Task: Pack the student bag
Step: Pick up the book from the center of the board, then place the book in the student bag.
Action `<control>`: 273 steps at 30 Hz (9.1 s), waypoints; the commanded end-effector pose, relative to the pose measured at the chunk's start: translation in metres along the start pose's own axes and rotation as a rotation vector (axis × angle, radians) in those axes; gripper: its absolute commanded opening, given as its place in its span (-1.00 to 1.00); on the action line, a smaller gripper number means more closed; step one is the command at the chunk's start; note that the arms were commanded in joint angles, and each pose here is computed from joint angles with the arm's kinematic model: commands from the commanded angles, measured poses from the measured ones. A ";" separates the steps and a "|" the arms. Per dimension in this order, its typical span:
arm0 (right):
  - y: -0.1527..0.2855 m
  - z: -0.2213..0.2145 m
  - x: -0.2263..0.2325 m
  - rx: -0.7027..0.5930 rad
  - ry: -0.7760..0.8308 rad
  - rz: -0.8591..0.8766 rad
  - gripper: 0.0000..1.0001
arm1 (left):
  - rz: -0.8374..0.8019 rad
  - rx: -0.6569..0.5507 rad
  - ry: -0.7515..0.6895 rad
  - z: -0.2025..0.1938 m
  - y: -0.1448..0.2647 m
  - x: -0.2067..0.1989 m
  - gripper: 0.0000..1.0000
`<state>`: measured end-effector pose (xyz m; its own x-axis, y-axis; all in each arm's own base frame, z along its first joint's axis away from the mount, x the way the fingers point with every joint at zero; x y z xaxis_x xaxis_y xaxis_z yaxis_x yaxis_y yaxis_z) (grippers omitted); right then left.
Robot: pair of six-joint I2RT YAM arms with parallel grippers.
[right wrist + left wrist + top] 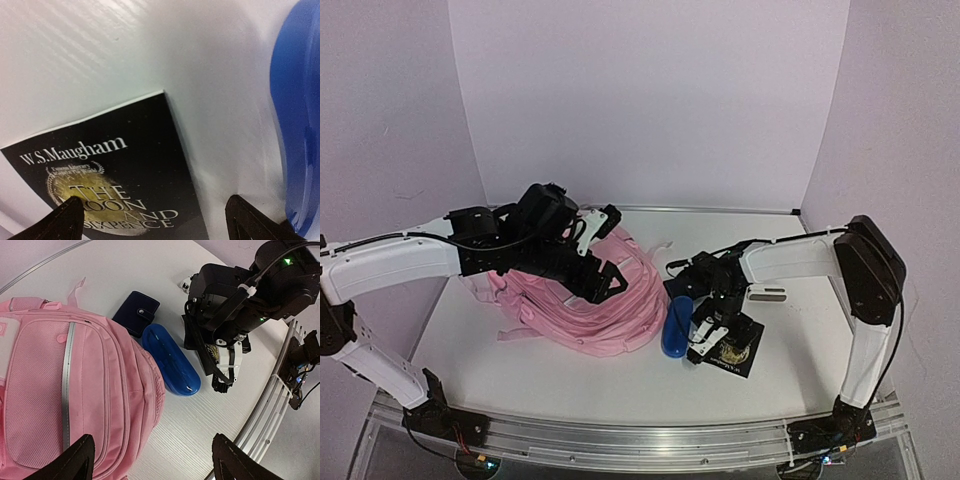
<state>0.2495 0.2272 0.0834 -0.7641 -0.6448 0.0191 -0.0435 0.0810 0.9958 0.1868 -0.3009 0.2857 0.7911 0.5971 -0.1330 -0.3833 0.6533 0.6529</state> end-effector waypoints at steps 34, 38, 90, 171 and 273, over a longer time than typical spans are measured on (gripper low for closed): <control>0.147 0.000 -0.019 -0.405 -0.593 -0.226 -0.75 | -0.087 -0.158 0.109 0.007 0.014 0.012 0.60; 0.185 0.002 -0.036 -0.626 -0.765 -0.209 -0.72 | -0.156 -0.133 0.123 0.005 -0.006 0.007 0.58; 0.272 -0.012 0.004 -1.130 -0.915 -0.115 0.97 | -0.570 -0.111 -0.100 0.004 0.010 -0.033 -1.00; 0.186 -0.096 0.004 -1.494 -1.942 -0.030 -1.00 | 0.572 0.488 -0.374 -0.043 -0.120 0.037 -0.12; 0.140 -0.005 -0.136 -1.275 -1.802 0.006 0.70 | 0.467 -0.017 0.439 -0.044 0.067 0.098 0.36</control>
<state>0.3322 0.3633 0.1714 -0.2910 0.6467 0.7050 -0.2049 -0.7619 0.6144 0.2292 -0.2193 0.2848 0.4346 0.8895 -0.1407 -0.6193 0.4087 0.6704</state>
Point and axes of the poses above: each gripper's point midway between its finger pads, its own y axis back along the fingers, its own x axis along the line the jaws close on, z = x × y, the point moved 8 cm from there along y, back along the fingers, and after that the axes turned 6 degrees about -y, right-handed, at the moved point
